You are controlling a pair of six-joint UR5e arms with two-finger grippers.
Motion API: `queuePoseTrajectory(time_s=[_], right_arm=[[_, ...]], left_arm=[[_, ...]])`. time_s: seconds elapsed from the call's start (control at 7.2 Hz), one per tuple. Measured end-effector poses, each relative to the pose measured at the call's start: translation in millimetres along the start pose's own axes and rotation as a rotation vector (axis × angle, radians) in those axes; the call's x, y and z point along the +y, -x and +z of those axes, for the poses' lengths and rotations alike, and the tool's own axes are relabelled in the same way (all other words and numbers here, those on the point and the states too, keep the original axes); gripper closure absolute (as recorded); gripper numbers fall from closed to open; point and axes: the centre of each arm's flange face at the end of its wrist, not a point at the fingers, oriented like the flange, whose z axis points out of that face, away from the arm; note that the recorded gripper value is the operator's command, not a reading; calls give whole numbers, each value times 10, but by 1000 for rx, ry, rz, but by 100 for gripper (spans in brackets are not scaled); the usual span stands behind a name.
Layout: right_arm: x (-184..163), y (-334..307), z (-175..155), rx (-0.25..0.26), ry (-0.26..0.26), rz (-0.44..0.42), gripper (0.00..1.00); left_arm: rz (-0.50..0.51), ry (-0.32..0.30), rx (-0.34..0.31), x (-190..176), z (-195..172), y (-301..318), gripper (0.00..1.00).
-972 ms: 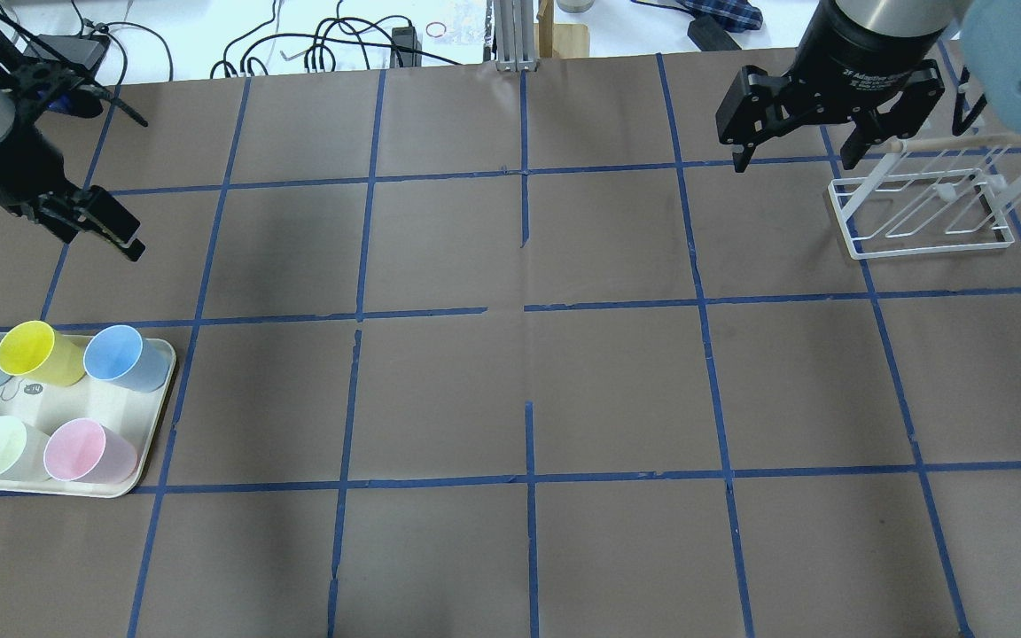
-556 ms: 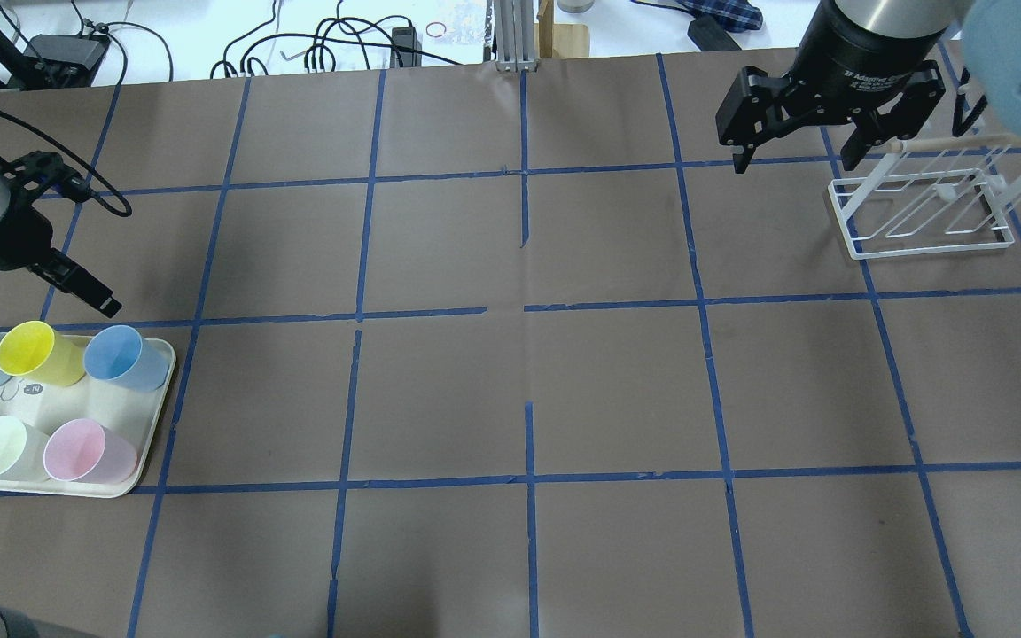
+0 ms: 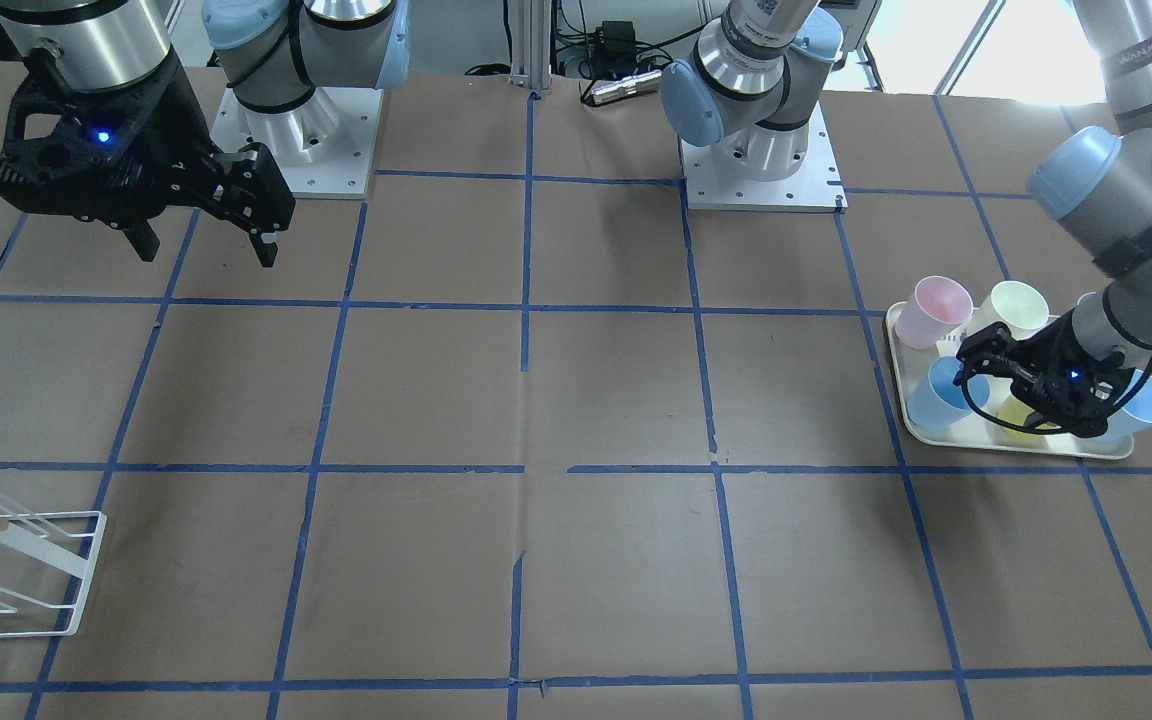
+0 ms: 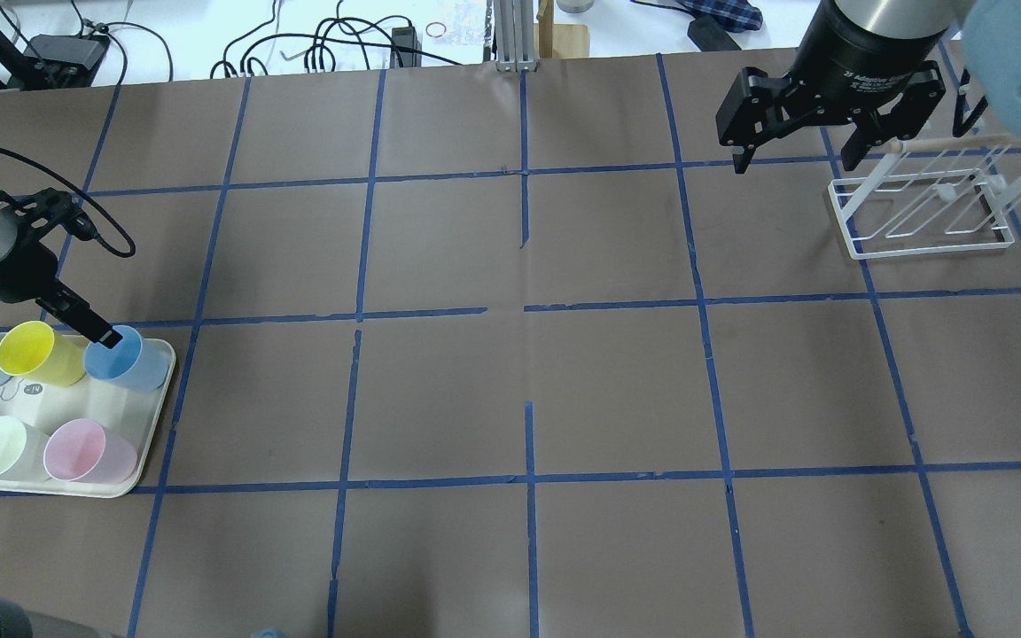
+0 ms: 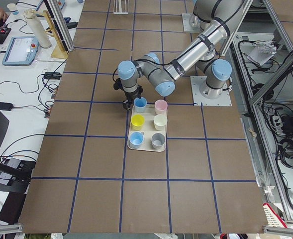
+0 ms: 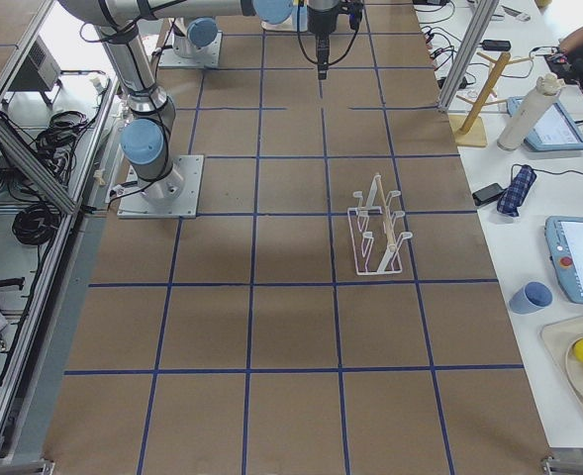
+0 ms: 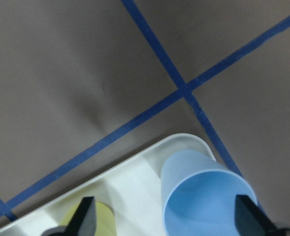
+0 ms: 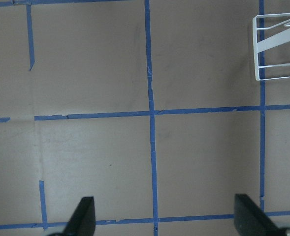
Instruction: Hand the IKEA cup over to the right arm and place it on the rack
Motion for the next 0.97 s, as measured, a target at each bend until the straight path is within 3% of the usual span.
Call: queuePoseTrajectory(time_s=[0.28,0.97], right_arm=[[-5,1,-13,-1,-7,1,0],[-6,1,-12,-1,-8,4,0]], left_arm=[[0,6,9,9,103,-2,4],[-6,11,13,23,223,-10,66]])
